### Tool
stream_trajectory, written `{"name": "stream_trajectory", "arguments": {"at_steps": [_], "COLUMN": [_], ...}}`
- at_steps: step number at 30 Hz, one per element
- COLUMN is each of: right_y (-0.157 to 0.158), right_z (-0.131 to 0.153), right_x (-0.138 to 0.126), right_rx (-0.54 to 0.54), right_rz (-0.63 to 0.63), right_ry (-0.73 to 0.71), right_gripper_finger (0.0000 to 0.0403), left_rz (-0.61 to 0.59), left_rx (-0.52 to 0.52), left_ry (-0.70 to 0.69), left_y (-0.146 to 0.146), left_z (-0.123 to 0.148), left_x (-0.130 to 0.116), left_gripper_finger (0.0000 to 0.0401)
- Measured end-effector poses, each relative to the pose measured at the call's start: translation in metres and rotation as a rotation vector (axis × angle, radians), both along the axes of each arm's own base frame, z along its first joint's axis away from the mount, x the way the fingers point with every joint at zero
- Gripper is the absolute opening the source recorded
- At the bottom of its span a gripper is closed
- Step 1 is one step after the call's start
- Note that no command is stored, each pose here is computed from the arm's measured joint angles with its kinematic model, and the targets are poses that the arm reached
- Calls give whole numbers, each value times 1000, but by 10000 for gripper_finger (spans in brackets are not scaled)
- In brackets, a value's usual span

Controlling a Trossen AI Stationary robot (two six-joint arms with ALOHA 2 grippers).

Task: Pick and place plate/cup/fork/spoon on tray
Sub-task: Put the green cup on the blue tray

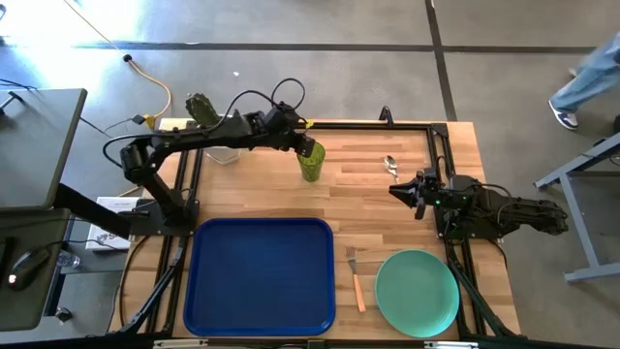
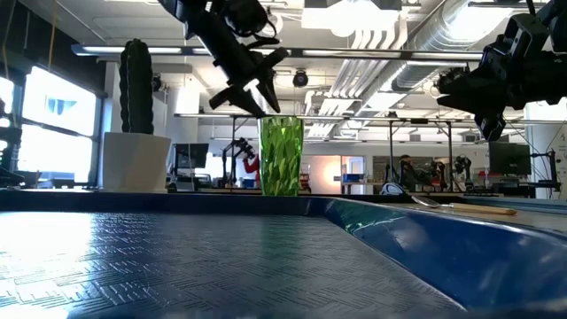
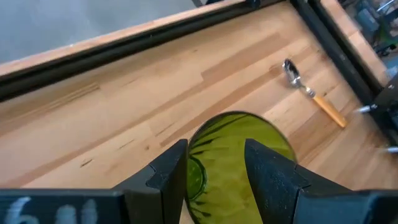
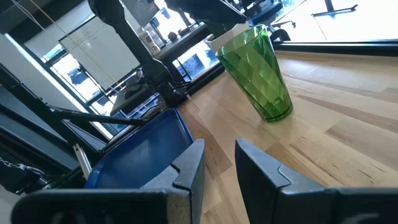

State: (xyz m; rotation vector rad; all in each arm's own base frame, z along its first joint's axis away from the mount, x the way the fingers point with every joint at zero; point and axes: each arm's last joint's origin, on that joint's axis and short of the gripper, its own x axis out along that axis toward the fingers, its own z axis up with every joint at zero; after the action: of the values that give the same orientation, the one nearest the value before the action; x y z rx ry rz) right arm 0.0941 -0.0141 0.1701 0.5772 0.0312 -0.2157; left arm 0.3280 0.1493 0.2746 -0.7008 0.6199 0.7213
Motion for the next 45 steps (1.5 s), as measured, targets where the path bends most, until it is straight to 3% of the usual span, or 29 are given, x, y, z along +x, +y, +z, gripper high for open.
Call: {"name": "stream_trajectory", "arguments": {"at_steps": [11,17,37,45], "right_y": [0,0,0,0], "right_z": [0,0,0,0], "right_x": [0,0,0,0], "right_rx": [0,1,0,0], "right_rz": [1,4,4,3], "right_ry": [1,1,1,1], "right_gripper_finger": [80,80,80,80], "left_rz": [5,4,-42,-104], "left_rx": [-37,-7,17,31], "left_ry": [103,137,217,222], "left_y": [1,-2,-5,-11], "left_z": [-21,-25,-29,-28], "left_x": [4,6,3,6], "left_gripper_finger": [147,143,12,5]}}
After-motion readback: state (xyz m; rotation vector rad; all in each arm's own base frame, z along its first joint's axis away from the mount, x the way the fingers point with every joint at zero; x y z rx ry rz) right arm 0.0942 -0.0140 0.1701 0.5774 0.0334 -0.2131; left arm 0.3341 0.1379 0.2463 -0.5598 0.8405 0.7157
